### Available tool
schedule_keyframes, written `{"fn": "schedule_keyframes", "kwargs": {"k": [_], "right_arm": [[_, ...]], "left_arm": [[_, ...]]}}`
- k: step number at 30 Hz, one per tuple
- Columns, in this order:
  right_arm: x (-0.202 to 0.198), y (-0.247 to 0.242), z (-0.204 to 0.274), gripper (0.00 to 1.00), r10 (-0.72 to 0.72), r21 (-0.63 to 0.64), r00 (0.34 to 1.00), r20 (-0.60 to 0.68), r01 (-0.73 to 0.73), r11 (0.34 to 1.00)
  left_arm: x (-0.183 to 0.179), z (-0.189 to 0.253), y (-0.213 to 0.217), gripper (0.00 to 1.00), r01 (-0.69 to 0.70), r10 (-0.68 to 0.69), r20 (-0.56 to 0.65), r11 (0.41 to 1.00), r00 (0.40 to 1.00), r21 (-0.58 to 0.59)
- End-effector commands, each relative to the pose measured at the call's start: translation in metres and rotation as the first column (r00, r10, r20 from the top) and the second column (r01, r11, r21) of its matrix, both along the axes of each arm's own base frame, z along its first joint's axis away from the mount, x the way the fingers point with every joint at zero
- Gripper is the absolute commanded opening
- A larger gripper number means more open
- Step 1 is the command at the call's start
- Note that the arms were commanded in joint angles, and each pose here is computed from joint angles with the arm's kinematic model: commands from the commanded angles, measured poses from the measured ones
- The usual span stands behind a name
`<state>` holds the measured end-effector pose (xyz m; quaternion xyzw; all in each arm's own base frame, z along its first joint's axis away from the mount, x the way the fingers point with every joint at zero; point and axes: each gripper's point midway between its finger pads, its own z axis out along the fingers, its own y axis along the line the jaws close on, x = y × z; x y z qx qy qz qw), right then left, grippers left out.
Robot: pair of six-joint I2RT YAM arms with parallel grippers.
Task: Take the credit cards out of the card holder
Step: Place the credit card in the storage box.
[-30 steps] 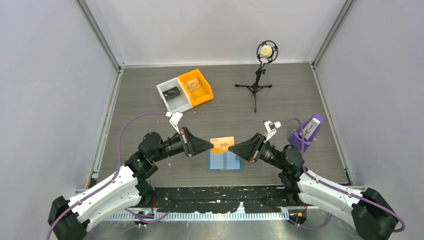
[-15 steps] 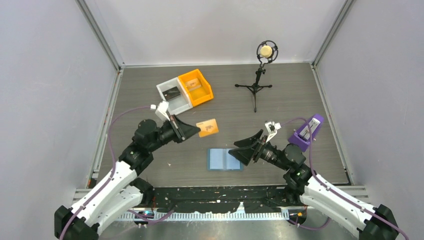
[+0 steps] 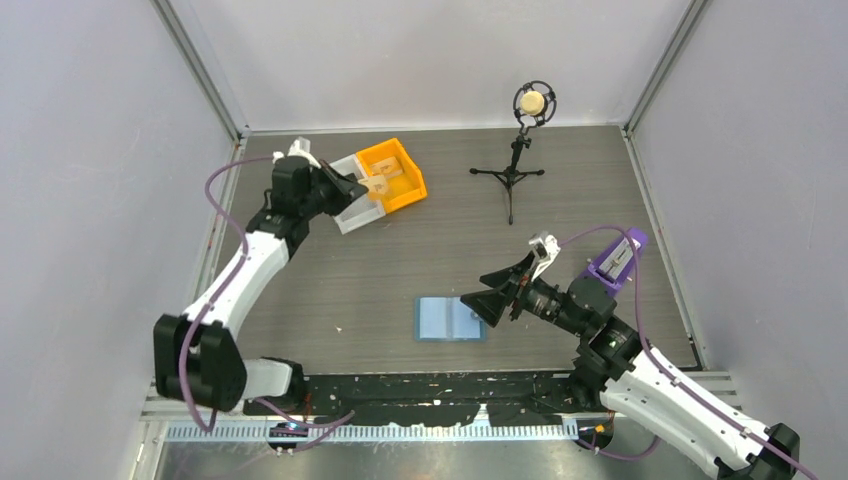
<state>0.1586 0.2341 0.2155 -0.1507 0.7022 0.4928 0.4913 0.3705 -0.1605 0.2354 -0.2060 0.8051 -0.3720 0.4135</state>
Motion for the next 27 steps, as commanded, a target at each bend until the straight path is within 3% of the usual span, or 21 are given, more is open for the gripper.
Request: {"fn": "schedule_keyframes", "kwargs": {"k": [1, 11, 27], "right_arm": [[0.005, 0.000, 0.013, 0.95, -0.004, -0.048, 1.000, 0.018, 0.004, 0.999], [0.009, 0.009, 0.000, 0.95, 0.038, -0.150, 0.999, -0.039, -0.044, 0.988], [0.017, 0.019, -0.005, 0.95, 0.021, -0.097, 0.996, -0.091, -0.030, 0.995]], "left_arm": [[0.037, -0.001, 0.013, 0.00, -0.053, 0.054, -0.017, 0.998, 0.998, 0.043], [0.116, -0.038, 0.026, 0.00, -0.140, 0.150, -0.121, 0.986, 0.981, 0.086], [0.186, -0.069, 0.022, 0.00, -0.171, 0.185, -0.176, 0.981, 0.967, 0.094]]}}
